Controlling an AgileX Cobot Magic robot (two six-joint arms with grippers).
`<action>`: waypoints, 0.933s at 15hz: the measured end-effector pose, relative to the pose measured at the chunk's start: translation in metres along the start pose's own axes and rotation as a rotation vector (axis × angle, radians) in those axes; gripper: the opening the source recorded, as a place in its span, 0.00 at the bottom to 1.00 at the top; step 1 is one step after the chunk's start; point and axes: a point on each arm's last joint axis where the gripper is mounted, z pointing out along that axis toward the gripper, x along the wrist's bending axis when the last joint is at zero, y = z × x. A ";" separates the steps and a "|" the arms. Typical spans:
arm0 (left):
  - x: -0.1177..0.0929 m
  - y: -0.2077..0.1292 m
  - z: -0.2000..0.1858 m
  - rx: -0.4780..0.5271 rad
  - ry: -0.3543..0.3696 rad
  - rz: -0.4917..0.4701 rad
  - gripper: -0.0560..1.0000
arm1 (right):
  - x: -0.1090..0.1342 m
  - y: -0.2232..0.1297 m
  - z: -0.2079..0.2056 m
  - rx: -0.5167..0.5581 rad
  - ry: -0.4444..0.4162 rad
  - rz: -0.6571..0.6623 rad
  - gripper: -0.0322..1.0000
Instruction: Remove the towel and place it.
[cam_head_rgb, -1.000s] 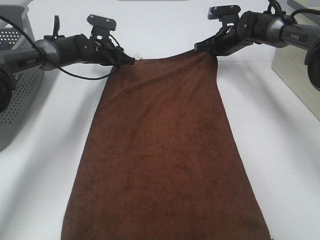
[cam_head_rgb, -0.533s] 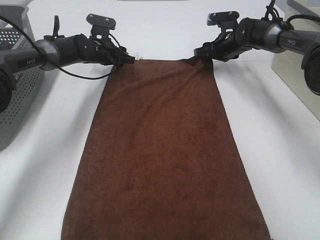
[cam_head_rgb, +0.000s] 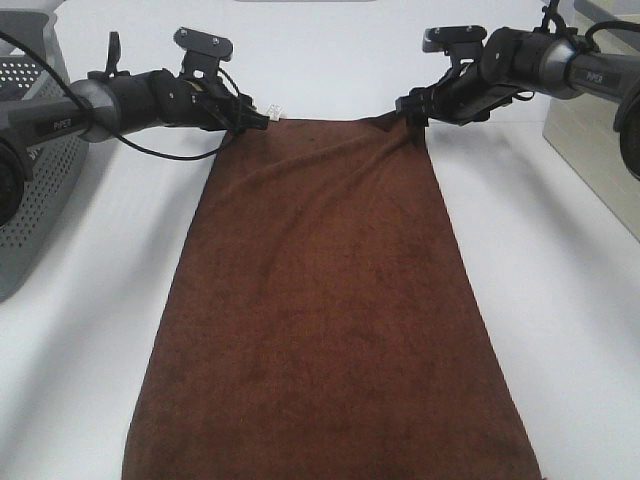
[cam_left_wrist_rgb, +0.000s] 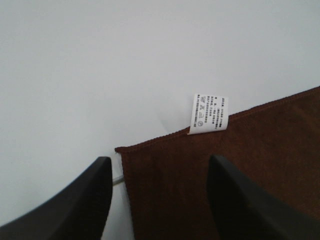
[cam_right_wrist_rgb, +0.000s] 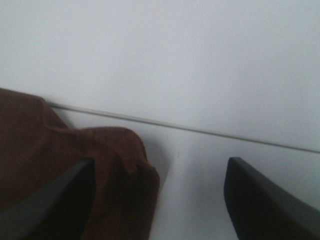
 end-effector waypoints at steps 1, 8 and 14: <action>0.000 -0.004 0.002 0.007 0.000 0.000 0.55 | 0.002 0.011 -0.010 -0.016 0.014 0.025 0.71; -0.002 -0.031 0.014 0.032 0.005 -0.001 0.55 | 0.018 0.030 -0.053 0.162 0.125 0.092 0.71; 0.003 -0.028 0.012 0.042 0.015 0.125 0.55 | 0.020 0.031 -0.064 0.238 0.140 0.075 0.71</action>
